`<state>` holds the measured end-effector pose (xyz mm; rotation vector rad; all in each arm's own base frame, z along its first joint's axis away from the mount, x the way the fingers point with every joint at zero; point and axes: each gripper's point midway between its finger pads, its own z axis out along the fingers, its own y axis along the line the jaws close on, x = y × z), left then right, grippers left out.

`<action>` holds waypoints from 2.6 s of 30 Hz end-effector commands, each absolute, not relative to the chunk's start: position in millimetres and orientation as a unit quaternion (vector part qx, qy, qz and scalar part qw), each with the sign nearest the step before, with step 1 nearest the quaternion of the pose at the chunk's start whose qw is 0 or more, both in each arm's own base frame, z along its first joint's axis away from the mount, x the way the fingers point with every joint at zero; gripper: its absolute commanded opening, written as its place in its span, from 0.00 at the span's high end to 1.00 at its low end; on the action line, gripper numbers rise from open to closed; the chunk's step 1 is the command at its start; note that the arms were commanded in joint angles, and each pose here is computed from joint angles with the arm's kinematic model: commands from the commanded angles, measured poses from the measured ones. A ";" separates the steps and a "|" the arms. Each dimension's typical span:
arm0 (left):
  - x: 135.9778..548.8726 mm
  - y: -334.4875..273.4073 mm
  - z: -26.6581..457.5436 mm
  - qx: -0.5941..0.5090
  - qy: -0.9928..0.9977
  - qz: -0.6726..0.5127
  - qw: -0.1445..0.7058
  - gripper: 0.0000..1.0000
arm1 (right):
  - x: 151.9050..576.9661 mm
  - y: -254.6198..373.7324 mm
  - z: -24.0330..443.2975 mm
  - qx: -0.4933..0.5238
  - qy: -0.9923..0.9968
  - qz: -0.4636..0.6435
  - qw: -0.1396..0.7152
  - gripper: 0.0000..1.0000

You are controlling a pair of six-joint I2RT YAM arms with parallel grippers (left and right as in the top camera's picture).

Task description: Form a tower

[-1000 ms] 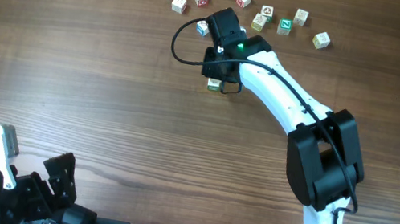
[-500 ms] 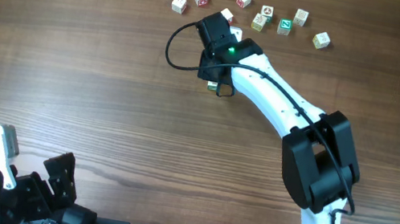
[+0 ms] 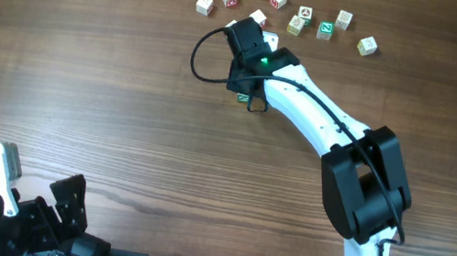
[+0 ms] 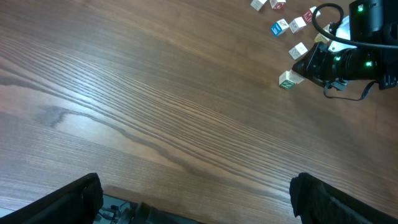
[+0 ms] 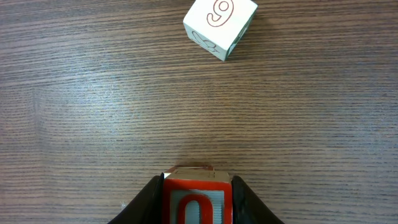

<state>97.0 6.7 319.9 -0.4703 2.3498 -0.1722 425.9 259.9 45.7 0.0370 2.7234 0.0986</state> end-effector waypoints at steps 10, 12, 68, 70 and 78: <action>96.7 9.2 320.4 -0.189 0.910 -0.062 0.364 0.00 | 413.7 264.7 51.9 0.005 0.979 0.048 0.196 0.77; 96.7 9.2 320.4 -0.189 0.910 -0.062 0.364 0.00 | 409.7 269.8 51.7 -0.002 0.980 0.049 0.195 0.77; 96.7 9.2 320.4 -0.189 0.910 -0.062 0.364 0.00 | 409.1 279.0 45.9 0.012 0.961 0.027 0.275 0.55; 96.7 9.2 320.4 -0.189 0.910 -0.062 0.364 0.00 | 408.4 278.4 45.4 0.011 0.962 0.025 0.273 0.52; 96.7 9.2 320.4 -0.189 0.910 -0.062 0.364 0.00 | 409.7 285.1 93.6 0.002 0.953 0.060 0.299 0.01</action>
